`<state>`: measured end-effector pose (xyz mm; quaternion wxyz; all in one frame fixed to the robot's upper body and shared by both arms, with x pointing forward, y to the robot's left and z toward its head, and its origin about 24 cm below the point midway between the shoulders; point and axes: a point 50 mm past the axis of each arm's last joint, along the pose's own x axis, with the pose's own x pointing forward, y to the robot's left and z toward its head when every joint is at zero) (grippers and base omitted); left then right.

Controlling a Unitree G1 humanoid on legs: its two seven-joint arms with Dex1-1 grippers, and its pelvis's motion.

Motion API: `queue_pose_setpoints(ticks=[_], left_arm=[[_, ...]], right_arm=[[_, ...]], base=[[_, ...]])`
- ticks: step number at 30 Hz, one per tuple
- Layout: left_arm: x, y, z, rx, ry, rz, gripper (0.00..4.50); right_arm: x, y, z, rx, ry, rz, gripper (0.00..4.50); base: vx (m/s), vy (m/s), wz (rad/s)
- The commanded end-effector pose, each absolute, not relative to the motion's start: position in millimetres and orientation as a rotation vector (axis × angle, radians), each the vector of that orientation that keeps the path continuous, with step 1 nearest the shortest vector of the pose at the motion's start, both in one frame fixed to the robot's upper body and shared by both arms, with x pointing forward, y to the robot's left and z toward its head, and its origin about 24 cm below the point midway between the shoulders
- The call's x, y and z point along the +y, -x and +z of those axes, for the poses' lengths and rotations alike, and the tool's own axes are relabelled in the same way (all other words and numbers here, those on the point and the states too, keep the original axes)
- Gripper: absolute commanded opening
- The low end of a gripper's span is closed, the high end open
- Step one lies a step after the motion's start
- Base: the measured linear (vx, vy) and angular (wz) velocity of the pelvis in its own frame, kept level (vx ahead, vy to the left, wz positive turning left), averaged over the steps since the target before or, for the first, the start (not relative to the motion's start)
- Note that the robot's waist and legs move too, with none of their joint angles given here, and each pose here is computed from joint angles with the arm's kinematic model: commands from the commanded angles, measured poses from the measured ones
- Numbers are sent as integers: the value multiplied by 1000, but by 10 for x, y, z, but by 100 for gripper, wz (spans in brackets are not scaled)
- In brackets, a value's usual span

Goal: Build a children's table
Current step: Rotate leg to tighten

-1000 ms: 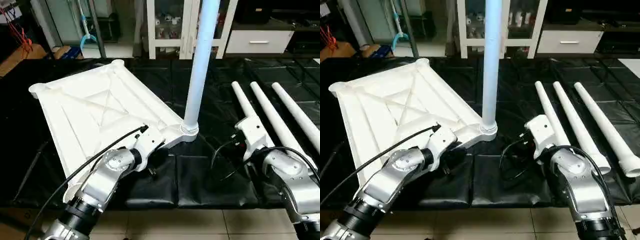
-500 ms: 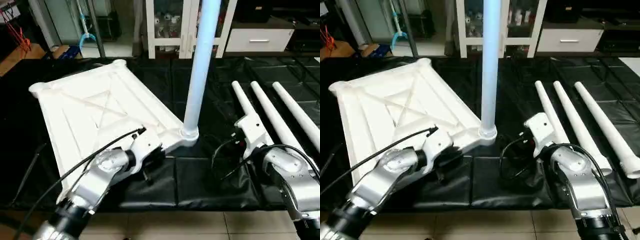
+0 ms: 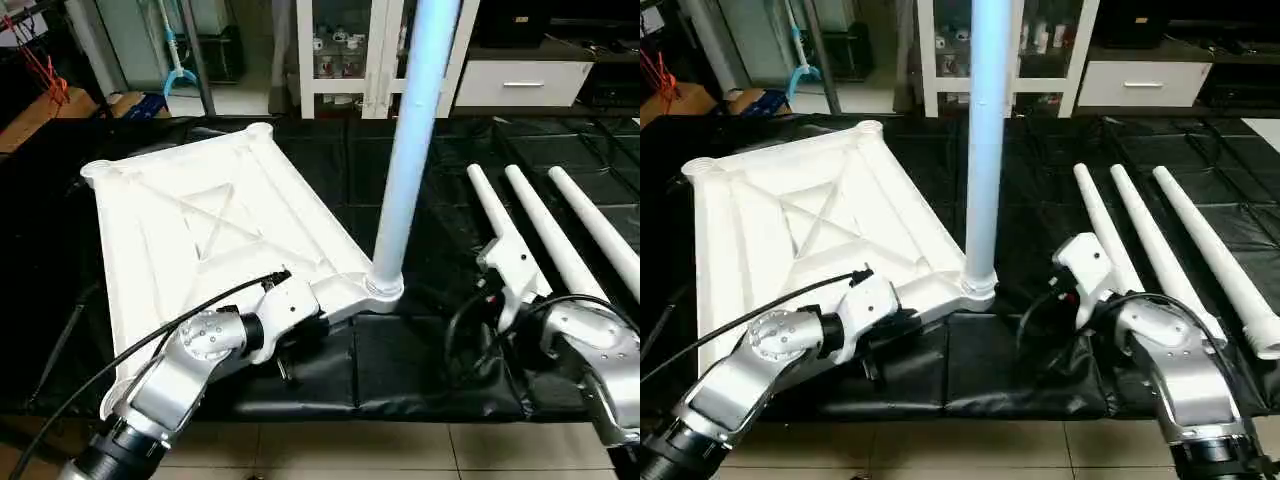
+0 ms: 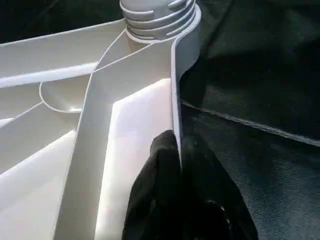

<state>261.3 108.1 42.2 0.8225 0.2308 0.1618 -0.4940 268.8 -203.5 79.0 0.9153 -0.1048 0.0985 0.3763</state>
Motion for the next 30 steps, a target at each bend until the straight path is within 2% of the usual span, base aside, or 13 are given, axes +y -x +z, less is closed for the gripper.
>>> queue_pose_setpoints(ticks=[1, 11, 12, 17, 23, 30], left_arm=[[1043, -2459, 252, 430, -497, -1133, 6], [1055, -2453, 285, 413, -498, -1110, 6], [1054, -2457, 296, 412, -487, -1109, 46], [1036, -2454, 362, 405, -445, -1135, 69], [997, -2482, 382, 384, -471, -1141, 123], [915, -2533, 374, 375, -475, -1122, 131]], right_arm=[[-2078, -2687, 868, 169, 209, 782, 448], [-2079, -2712, 830, 169, 213, 781, 448], [-2078, -2712, 830, 168, 213, 781, 448], [-2074, -2712, 830, 163, 209, 782, 448], [-2035, -2713, 846, 151, 201, 796, 448], [-2043, -2713, 859, 155, 201, 815, 448]], base=[[0, 0, 0], [0, 0, 0], [0, 0, 0], [0, 0, 0], [0, 0, 0], [0, 0, 0]])
